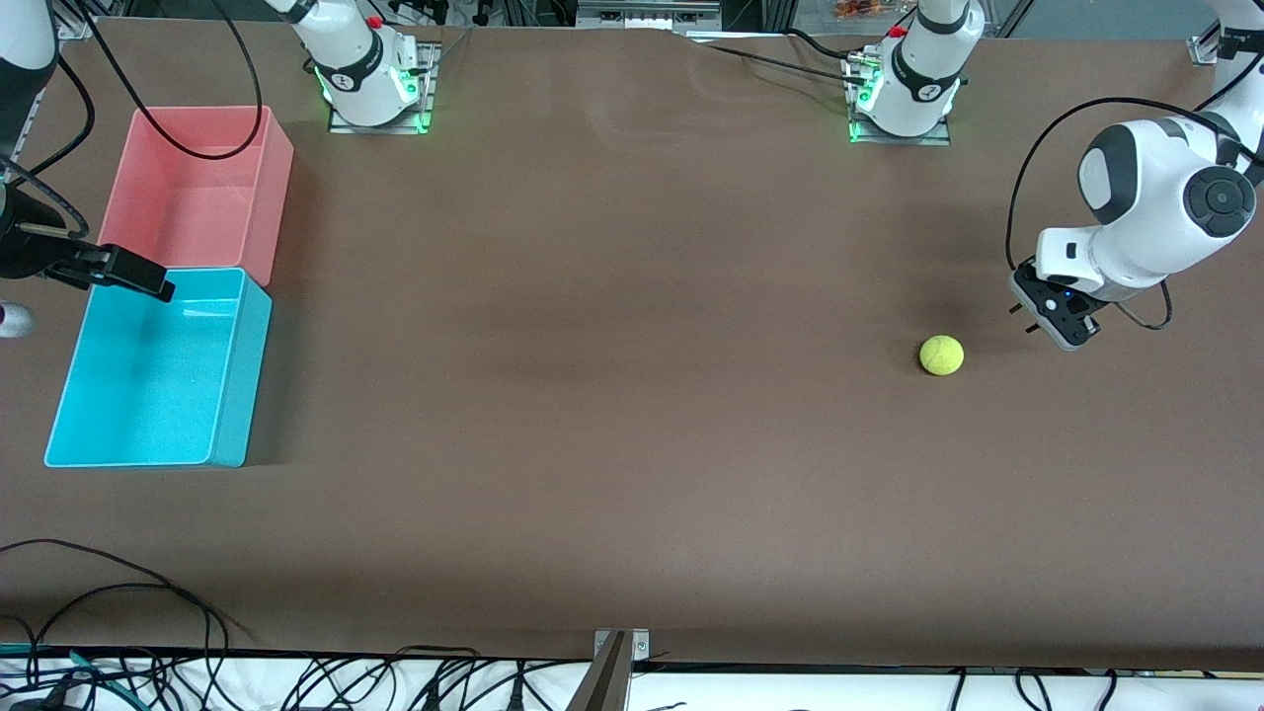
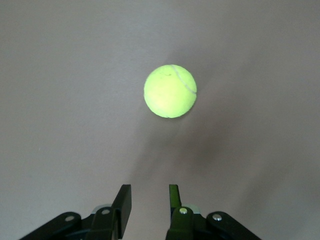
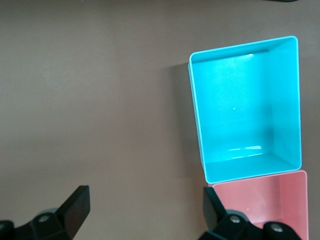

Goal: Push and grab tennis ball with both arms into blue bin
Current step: 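Position the open left gripper against the tennis ball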

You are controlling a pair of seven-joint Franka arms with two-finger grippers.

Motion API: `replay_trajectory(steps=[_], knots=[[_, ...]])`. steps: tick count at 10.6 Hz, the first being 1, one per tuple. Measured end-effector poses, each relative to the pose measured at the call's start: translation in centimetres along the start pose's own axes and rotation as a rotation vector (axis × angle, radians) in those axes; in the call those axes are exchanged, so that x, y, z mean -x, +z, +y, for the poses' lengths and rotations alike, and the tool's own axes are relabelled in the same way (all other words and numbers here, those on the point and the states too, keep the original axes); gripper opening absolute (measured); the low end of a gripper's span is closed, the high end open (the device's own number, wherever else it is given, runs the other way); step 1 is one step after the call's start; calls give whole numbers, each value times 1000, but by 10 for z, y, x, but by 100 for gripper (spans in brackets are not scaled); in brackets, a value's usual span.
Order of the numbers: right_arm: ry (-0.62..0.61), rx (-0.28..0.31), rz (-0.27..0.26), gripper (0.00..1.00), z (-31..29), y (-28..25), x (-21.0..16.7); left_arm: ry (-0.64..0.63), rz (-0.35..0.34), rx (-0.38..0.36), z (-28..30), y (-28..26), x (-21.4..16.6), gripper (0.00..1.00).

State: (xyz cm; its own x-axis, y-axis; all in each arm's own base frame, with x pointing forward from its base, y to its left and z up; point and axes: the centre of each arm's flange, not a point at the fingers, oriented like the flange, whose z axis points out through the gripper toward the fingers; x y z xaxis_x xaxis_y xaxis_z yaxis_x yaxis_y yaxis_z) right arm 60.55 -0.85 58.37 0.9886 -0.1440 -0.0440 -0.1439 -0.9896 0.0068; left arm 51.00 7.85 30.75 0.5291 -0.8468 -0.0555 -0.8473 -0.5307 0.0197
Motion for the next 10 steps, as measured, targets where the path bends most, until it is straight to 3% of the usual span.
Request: replay_trajectory(steps=[1,3,7,10], knots=[[0,0,1,100,0,0,0,71,-3,4,0,4,0,30],[0,0,1,100,0,1,-1,185,-7,12,0,13,-1,1],[0,0,1,100,0,2,-1,389,-18,4,-4,42,-4,1],[0,0,-2,100,0,4,-2,472,-21,-4,-7,65,-6,1]])
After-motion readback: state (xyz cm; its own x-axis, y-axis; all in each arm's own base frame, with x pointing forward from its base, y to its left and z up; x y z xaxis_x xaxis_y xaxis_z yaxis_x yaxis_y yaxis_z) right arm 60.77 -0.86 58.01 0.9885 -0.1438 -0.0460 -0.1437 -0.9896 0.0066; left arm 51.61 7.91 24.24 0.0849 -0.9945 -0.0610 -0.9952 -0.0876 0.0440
